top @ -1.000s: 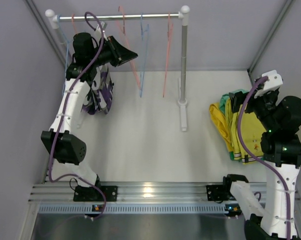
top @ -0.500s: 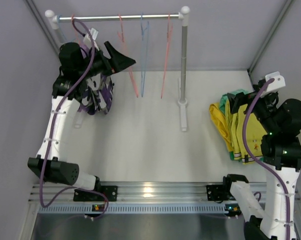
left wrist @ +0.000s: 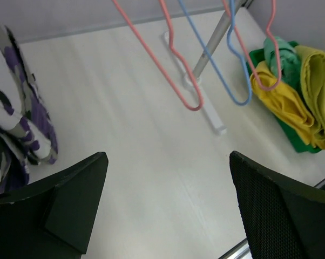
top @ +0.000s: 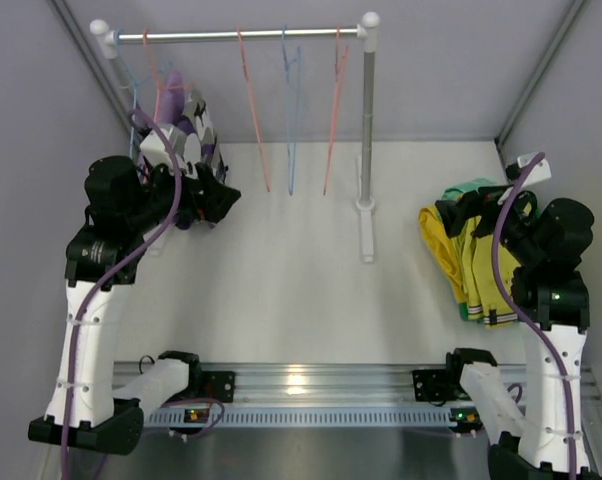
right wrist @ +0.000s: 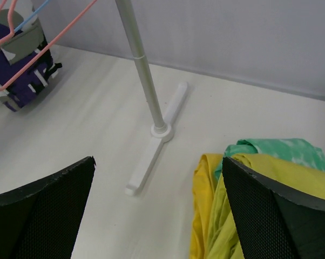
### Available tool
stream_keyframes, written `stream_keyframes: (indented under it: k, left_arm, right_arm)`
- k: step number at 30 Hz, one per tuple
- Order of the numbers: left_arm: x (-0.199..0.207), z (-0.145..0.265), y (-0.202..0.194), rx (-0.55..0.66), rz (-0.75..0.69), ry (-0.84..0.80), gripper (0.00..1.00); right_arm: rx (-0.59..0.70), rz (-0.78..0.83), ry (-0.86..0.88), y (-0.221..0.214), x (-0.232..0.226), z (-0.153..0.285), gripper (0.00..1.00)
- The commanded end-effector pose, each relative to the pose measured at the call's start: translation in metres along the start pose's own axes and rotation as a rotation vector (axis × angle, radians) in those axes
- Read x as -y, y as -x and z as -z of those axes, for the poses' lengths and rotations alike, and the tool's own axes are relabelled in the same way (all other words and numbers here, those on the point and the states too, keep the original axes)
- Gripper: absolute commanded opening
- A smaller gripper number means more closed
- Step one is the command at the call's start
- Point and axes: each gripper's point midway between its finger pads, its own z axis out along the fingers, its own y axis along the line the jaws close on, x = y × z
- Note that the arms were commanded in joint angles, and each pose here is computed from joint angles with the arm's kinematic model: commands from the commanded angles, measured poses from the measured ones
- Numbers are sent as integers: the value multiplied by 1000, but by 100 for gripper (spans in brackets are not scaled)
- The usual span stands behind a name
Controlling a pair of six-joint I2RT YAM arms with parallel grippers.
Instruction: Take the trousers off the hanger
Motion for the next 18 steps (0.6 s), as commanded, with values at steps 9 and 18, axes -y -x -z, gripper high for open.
stream_keyframes:
  k: [9,18]
  left_arm:
    - [-51,73,-41,-2,-249,356,99]
    - [-71,80,-40,15,-236,474,99]
  right_arm:
    - [61,-155,62,-21,-17,1,99]
    - [70,-122,69,-24,-22,10,100]
